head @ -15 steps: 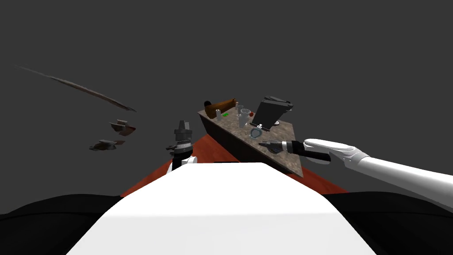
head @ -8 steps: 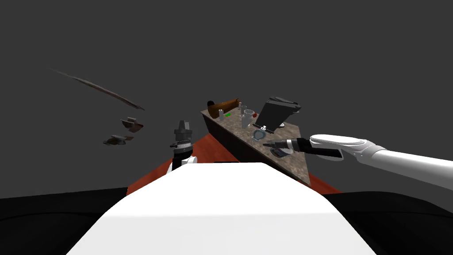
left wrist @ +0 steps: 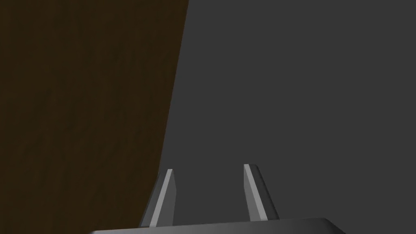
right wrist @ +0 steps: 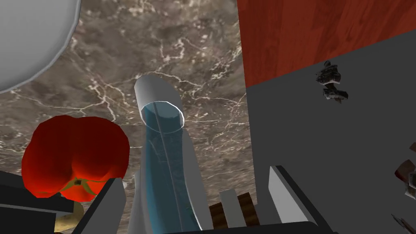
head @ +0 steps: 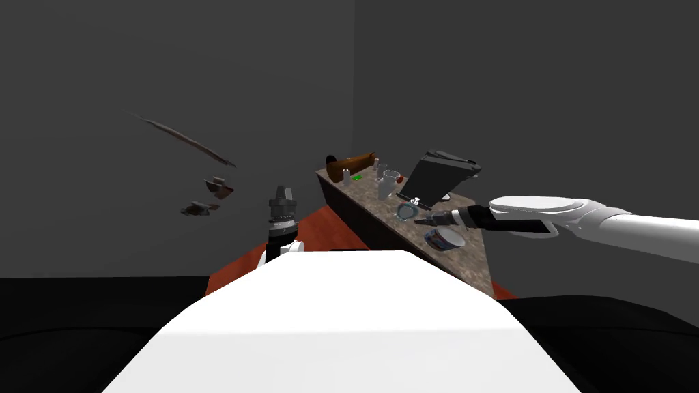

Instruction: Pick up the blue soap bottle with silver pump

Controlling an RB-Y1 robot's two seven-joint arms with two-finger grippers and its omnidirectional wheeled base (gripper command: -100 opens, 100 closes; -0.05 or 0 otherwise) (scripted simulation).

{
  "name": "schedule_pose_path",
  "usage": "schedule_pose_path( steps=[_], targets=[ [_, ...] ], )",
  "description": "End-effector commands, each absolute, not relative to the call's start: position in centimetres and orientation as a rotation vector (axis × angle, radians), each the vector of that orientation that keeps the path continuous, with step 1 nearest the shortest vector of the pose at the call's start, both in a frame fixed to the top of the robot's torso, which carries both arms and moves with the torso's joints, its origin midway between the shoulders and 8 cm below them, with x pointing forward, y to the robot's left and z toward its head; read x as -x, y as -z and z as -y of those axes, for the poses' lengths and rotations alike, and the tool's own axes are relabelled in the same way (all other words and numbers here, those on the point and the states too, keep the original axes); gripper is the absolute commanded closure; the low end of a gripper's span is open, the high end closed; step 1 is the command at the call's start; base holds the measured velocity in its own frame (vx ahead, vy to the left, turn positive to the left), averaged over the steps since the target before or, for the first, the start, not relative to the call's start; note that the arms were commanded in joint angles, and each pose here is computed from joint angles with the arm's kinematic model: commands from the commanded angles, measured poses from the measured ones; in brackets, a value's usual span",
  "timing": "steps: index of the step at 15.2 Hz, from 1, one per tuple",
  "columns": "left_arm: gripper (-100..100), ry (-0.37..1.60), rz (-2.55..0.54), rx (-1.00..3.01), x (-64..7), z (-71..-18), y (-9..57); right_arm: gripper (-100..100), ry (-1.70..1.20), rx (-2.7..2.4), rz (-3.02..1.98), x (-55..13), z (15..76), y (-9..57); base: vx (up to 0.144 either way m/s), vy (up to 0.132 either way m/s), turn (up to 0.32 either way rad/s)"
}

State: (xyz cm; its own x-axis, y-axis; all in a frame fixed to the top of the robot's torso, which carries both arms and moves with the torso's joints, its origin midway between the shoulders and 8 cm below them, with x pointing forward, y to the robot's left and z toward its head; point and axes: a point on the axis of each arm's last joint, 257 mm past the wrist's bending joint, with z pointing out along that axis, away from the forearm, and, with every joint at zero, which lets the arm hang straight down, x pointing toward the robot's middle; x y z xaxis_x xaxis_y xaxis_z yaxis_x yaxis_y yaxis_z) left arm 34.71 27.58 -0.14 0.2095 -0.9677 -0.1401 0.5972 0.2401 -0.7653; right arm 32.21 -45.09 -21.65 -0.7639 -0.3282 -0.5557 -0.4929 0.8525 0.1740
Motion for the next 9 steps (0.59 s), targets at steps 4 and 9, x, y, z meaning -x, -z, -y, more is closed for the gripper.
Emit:
schedule_pose_path(
  steps=[4, 9],
  targets=[
    [0, 1.200, -0.701, 0.645, -34.7, -27.6, 0.1, -100, -0.318, 0.656, -2.558, -32.4, 47.7, 20.2, 0.023, 0.035, 0.142],
    [0, 1.200, -0.701, 0.645, -34.7, -27.6, 0.1, -100, -0.250, 0.694, -2.586, -32.6, 49.3, 19.1, 0.023, 0.025, 0.067]
  ],
)
